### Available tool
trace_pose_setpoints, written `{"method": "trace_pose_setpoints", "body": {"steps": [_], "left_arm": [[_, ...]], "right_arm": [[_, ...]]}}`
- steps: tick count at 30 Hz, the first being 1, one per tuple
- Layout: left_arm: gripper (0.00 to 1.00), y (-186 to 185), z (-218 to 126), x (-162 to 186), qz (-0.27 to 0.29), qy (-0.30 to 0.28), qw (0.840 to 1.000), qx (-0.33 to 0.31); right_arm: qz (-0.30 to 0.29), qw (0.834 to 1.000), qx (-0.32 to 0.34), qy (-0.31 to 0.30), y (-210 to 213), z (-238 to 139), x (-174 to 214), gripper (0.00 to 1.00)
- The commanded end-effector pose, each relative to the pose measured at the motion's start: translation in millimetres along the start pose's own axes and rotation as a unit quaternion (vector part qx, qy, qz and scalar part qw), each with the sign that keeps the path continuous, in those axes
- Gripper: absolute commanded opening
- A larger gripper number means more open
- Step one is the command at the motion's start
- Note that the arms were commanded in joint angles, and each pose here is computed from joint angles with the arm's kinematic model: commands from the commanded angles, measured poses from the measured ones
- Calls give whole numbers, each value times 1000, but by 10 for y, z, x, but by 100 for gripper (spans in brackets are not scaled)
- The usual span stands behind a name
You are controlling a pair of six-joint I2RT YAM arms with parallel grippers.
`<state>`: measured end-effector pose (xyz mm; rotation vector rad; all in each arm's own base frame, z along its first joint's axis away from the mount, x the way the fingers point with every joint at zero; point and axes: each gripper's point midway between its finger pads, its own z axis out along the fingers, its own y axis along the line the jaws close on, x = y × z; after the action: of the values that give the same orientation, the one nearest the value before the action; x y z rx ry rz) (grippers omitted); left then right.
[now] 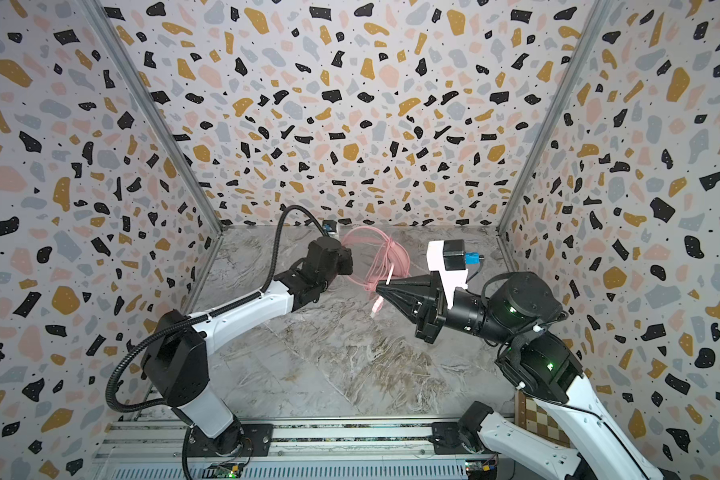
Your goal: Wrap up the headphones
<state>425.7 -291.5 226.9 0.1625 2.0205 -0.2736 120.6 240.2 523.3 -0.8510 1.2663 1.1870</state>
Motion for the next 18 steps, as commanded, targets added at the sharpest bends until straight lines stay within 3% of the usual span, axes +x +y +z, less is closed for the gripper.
{"method": "trace_pose_setpoints", "body": {"steps": [1,6,11,18], "left_arm": [[0,-279,-188,-457,23,-64,997,26],[0,-413,-356,-302,70,-44,996,40],[0,-256,-712,-139,75,-46,994,66],[0,-179,-1271,-4,61,-58,986,142]], "right_arm": [[-42,998,22,-31,-84,83,-274,0],[-98,989,100,-46,-360,96,-549,0],[-128,970,200,-45,-855,-20,-626,0],[-142,955,257,-38,-1309,-75,-581,0]]}}
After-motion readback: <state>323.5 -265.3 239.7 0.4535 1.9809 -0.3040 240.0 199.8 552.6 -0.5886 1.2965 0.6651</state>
